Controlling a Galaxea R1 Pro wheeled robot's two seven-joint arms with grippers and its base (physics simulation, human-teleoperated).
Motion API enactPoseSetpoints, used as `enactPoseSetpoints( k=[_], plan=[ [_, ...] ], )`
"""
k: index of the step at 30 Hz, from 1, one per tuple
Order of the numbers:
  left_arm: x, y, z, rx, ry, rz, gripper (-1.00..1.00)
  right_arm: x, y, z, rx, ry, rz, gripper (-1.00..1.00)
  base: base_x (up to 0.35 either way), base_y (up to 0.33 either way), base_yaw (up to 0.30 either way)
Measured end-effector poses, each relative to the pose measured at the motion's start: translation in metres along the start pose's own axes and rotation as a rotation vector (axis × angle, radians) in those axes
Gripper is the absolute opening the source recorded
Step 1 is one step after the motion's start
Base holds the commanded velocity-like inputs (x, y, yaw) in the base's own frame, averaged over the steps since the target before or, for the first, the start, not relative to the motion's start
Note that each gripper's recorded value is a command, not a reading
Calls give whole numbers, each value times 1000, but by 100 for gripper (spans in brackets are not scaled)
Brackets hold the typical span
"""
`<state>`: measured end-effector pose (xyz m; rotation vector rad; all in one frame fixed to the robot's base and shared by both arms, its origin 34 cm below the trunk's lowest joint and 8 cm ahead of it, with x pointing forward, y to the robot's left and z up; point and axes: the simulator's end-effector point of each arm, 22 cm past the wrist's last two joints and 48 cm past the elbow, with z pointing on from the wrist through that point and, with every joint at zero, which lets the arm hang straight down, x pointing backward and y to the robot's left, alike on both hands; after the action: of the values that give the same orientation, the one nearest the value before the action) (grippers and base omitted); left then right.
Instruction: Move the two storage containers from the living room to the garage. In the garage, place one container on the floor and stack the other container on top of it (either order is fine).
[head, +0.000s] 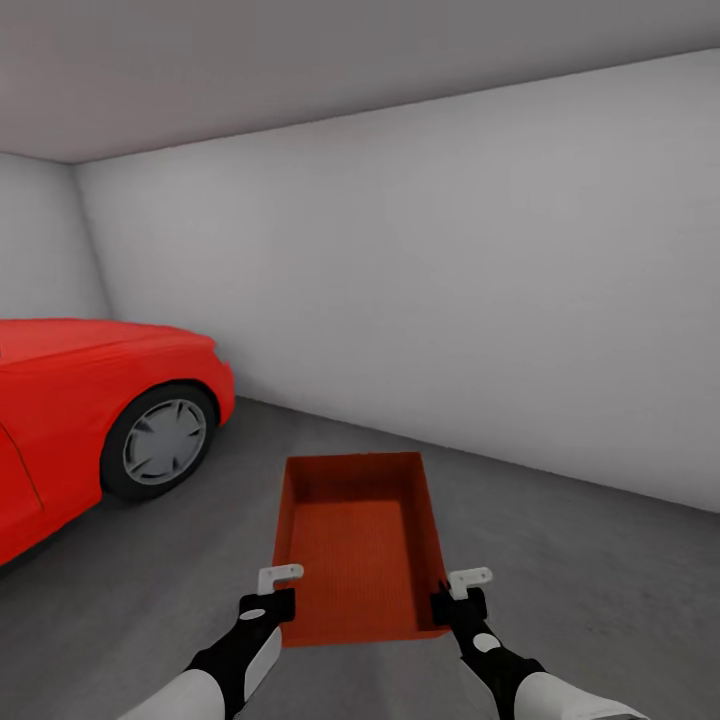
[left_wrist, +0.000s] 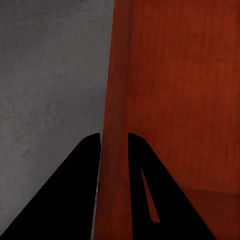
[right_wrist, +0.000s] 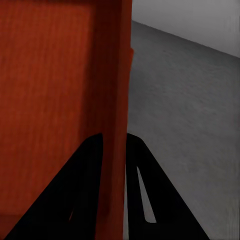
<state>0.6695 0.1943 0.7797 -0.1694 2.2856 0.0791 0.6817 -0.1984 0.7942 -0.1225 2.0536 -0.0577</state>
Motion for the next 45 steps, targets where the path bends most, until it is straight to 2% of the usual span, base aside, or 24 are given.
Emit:
enactPoseSetpoints(
  k=[28,45],
  plan=[
    [0,0,0,0,1,0,-100,0,0,0,0,1,0,-100,289,246,-4],
    [0,0,0,0,0,0,-100,0,0,0,0,0,0,-100,289,246,-261]
  ],
)
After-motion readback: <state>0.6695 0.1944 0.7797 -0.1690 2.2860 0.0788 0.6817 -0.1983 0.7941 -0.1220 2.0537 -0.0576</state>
